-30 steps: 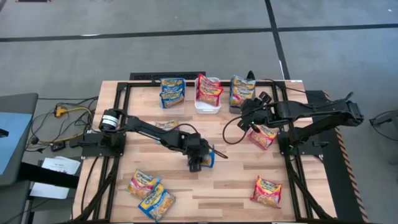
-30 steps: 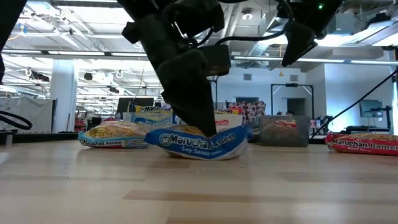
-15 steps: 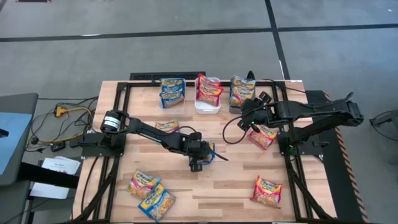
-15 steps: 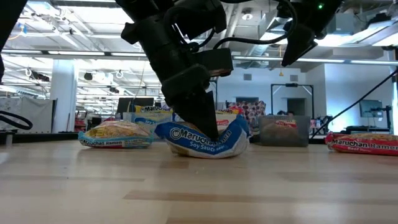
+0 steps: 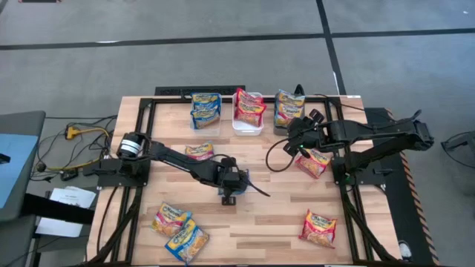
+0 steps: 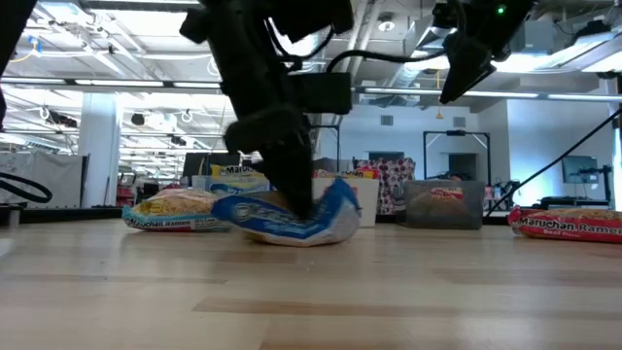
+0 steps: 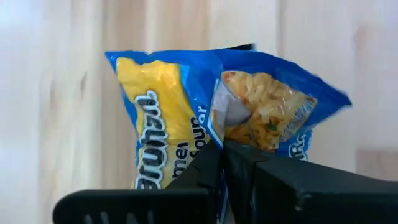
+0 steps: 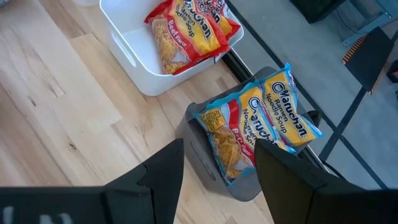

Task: Sort Maruchan noodles
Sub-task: Put the blue noodle pack into the transparent bin

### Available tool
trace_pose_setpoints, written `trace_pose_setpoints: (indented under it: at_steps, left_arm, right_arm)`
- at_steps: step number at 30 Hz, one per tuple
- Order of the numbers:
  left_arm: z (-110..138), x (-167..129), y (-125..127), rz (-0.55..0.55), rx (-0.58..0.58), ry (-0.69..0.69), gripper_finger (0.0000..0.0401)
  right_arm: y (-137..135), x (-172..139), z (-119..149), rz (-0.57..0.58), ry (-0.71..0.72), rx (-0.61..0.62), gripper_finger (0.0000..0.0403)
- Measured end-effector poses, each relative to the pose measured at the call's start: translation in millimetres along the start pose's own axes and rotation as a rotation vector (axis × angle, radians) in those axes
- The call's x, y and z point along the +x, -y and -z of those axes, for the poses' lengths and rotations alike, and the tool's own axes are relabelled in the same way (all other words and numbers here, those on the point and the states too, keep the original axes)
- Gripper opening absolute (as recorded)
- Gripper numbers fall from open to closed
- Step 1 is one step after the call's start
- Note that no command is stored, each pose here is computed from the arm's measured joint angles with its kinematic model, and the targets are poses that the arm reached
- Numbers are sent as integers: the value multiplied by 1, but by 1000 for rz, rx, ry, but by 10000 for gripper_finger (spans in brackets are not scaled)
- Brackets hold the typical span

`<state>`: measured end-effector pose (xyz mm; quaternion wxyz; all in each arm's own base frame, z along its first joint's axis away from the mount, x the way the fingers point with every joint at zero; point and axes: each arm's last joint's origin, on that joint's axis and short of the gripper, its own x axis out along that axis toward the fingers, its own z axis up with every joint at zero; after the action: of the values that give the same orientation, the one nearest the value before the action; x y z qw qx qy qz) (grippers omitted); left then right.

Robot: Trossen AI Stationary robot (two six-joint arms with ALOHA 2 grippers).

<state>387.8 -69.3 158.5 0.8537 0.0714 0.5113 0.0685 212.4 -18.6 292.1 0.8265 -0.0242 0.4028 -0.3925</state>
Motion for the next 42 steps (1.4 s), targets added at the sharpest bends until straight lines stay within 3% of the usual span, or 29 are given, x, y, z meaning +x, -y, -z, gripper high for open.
trace_pose_setpoints:
  at_steps: [6, 18, 26, 35, 42]
  left_arm:
    - [0, -20, 1, -100, -8, 15, 1]
    - [-1, -27, 7, -180, 16, 54, 0]
    - [-5, -48, -1, -243, 14, 86, 0]
    - [2, -85, -36, -463, 8, 43, 0]
    - [7, -111, -81, -639, 28, -11, 0]
  right_arm:
    - [0, 0, 0, 1, 0, 0, 221]
    - [0, 0, 0, 0, 1, 1, 221]
    - [0, 0, 0, 0, -1, -1, 221]
    - [0, 0, 0, 0, 1, 1, 221]
    - [0, 0, 0, 0, 2, 2, 221]
